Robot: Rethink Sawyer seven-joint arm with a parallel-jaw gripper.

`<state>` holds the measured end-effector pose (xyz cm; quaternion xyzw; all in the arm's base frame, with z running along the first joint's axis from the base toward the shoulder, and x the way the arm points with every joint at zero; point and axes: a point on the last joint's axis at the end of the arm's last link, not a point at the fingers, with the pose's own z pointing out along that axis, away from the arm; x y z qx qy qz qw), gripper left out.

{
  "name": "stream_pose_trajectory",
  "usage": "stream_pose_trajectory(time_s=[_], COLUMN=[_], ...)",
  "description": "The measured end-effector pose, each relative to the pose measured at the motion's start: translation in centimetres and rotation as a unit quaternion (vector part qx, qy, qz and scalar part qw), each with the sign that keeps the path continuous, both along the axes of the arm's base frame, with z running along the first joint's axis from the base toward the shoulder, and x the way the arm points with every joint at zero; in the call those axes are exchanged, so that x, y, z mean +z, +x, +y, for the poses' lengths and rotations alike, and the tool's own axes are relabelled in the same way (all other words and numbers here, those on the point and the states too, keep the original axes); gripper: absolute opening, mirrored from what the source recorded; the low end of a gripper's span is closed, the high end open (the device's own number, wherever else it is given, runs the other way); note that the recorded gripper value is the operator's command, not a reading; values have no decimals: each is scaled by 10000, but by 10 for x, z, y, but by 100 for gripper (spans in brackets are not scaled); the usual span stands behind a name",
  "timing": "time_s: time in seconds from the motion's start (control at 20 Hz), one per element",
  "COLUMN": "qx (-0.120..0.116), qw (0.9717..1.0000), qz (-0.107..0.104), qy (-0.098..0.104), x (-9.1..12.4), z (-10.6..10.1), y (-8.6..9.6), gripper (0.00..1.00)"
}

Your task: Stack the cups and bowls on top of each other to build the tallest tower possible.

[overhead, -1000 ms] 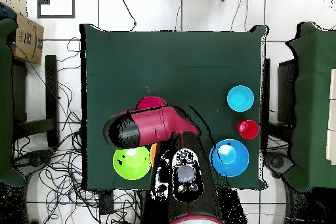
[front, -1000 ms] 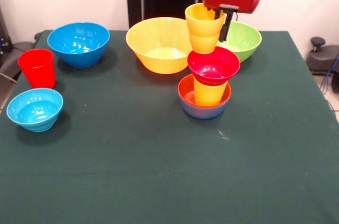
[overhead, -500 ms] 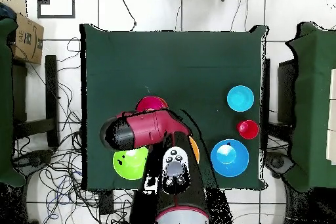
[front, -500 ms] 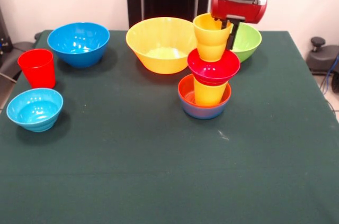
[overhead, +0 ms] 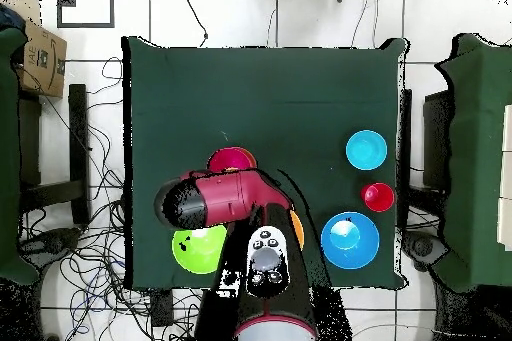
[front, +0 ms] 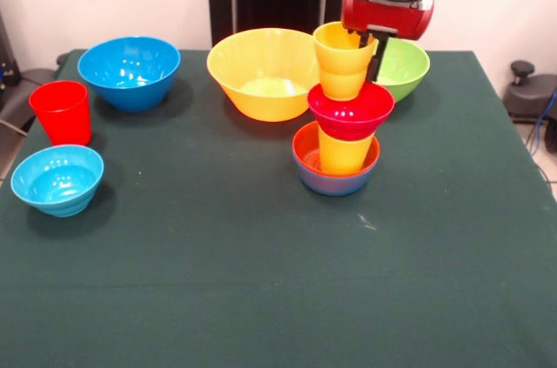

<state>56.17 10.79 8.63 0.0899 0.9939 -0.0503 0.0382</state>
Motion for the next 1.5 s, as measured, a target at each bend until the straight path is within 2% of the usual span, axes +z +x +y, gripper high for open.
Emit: stream_pose_trajectory(time_s=[0.45,0.7,0.95,1.5], qx=[-89,-63,-95,-260], qw=[9999,9999,9999,9996], qz=[-61,-91,-32,-94], qy=[-5,34,63,25], x=[-7,-22,-37,-35], z=[-2,4,8,2], y=[-1,-4,-9,-6], gripper=[0,0,0,0])
